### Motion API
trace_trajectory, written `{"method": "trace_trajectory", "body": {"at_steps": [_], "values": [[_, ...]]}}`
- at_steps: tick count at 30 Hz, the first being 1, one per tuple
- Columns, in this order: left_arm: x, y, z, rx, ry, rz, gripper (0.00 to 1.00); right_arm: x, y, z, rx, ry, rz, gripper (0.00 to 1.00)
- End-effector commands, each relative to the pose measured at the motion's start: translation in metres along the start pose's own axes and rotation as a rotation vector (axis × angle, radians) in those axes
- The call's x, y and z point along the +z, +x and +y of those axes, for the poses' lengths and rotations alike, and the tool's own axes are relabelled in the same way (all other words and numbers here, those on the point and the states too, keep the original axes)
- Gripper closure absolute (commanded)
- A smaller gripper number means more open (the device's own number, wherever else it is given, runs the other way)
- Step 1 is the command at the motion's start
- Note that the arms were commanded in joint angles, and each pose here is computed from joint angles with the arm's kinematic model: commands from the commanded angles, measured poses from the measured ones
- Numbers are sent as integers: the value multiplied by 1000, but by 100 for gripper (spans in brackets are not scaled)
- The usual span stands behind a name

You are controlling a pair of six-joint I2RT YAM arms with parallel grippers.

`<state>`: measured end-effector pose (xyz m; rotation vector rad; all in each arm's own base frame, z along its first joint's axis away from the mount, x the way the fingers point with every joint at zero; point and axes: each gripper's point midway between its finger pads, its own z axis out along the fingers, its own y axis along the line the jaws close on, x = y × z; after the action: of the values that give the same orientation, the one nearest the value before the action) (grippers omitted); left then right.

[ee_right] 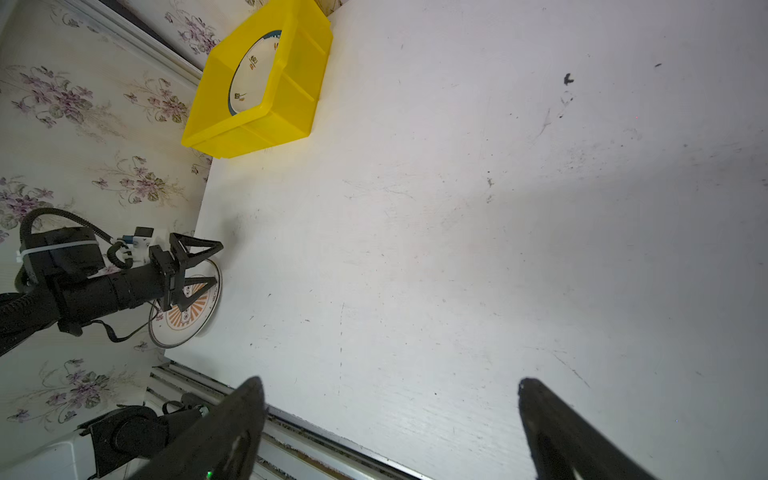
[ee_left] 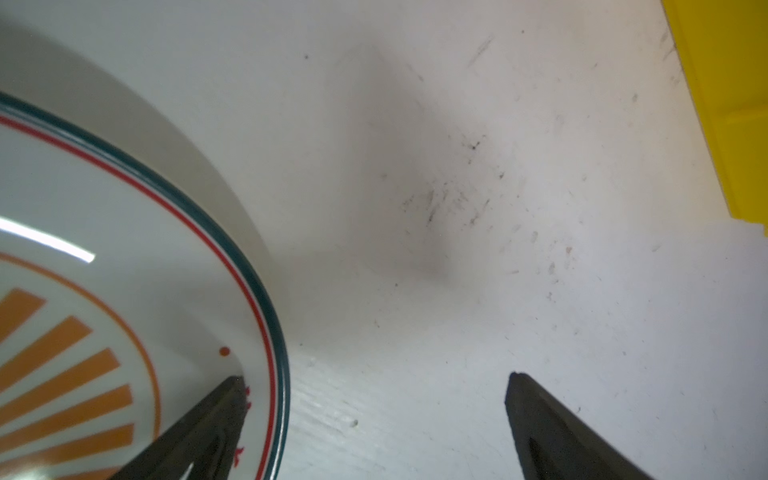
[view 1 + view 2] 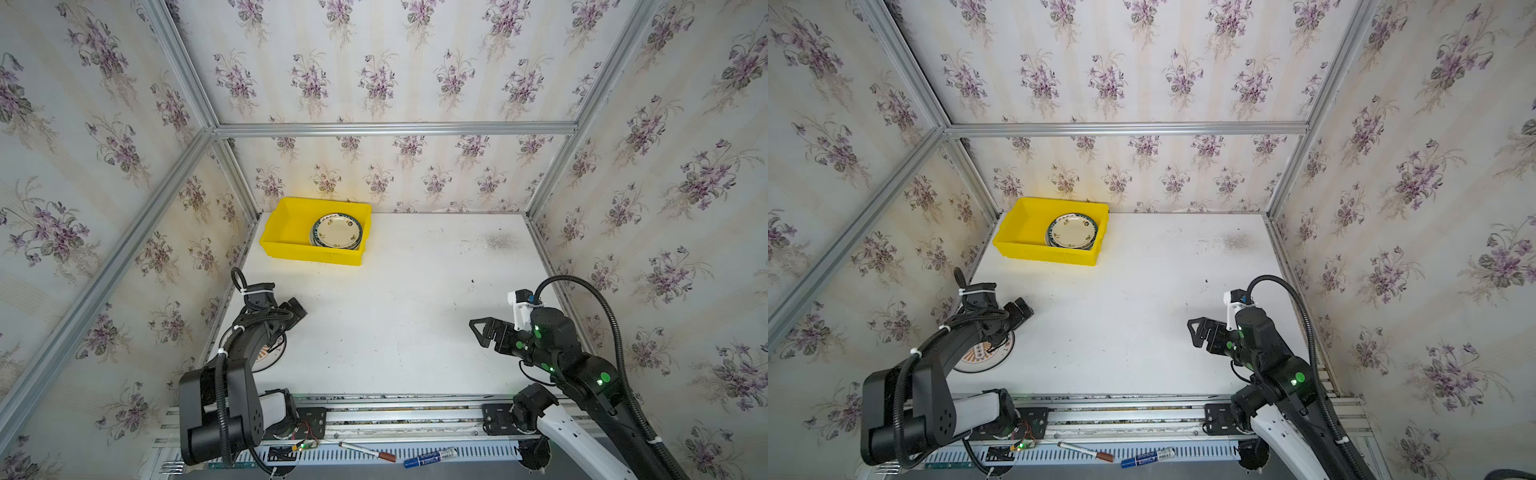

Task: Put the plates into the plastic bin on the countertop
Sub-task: 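Move the left gripper back and down to the orange-sunburst plate's rim, then grip the sunburst plate's rim with the left gripper and tilt it upright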

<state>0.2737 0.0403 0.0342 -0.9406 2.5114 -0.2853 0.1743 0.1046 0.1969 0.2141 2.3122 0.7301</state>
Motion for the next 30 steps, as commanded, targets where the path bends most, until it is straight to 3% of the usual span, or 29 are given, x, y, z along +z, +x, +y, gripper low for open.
{"method": "trace_trajectory", "body": {"at_steps": [1,16,21,23,26,30], "values": [[1,13,-13,12,61,52,0,-1,-8,3,13,-6,-38,3],[-4,53,-74,204,162,103,0,6,-7,3,61,-29,-45,4],[-26,44,-83,233,208,47,0,6,-7,1,66,-26,-50,4],[-34,39,-77,218,172,16,0,7,-7,1,68,-26,-52,4],[-47,28,-48,116,18,-49,0,7,-6,2,72,-31,-51,4],[-61,18,-24,27,-42,-145,0,7,-6,3,71,-41,-53,4]]}}
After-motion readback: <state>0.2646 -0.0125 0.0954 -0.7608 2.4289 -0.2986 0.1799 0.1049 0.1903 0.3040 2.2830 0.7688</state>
